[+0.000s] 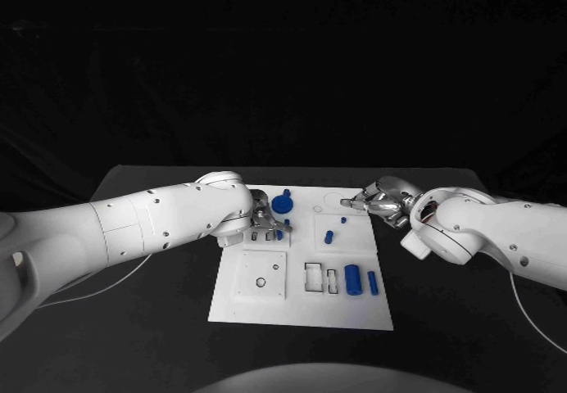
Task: Assemble the parts on the task board
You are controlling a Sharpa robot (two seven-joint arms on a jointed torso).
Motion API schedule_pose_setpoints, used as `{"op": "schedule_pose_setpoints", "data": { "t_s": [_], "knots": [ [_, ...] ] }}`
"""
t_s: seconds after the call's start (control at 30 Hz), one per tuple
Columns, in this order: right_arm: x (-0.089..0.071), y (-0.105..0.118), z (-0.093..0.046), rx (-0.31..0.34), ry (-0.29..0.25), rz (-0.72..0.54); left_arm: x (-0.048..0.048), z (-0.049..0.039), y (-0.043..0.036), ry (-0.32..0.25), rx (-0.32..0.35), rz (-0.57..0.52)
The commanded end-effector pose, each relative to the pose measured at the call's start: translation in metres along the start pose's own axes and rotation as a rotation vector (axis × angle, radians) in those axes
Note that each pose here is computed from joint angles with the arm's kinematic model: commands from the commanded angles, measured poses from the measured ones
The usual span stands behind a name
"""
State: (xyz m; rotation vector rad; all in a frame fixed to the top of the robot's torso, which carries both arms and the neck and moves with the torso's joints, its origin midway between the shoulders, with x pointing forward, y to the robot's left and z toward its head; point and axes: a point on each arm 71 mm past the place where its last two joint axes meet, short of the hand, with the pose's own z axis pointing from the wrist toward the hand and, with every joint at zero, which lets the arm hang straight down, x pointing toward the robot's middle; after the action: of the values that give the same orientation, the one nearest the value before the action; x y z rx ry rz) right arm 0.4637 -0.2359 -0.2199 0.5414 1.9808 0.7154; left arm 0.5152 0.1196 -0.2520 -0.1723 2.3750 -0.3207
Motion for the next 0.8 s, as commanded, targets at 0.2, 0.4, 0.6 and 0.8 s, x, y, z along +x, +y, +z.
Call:
{"op": "schedule_pose_setpoints", "data": {
  "t_s": [0.2,0.4,0.6,0.8],
  "knots": [
    [0.0021,-0.0001,0.0005,0.005,0.016,-0.008,0.0042,0.0032,-0.0029,0.005,0.008,0.005],
    [0.0017,-0.0012,0.0002,0.013,0.015,-0.008,0.0038,0.0037,-0.0025,-0.002,0.014,-0.001],
    [0.0018,-0.0017,0.0002,0.018,0.016,-0.008,0.0032,0.004,-0.0025,-0.008,0.02,-0.005],
    [0.0022,-0.0017,0.0005,0.02,0.018,-0.01,0.0029,0.004,-0.0029,-0.013,0.024,-0.008]
  ]
}}
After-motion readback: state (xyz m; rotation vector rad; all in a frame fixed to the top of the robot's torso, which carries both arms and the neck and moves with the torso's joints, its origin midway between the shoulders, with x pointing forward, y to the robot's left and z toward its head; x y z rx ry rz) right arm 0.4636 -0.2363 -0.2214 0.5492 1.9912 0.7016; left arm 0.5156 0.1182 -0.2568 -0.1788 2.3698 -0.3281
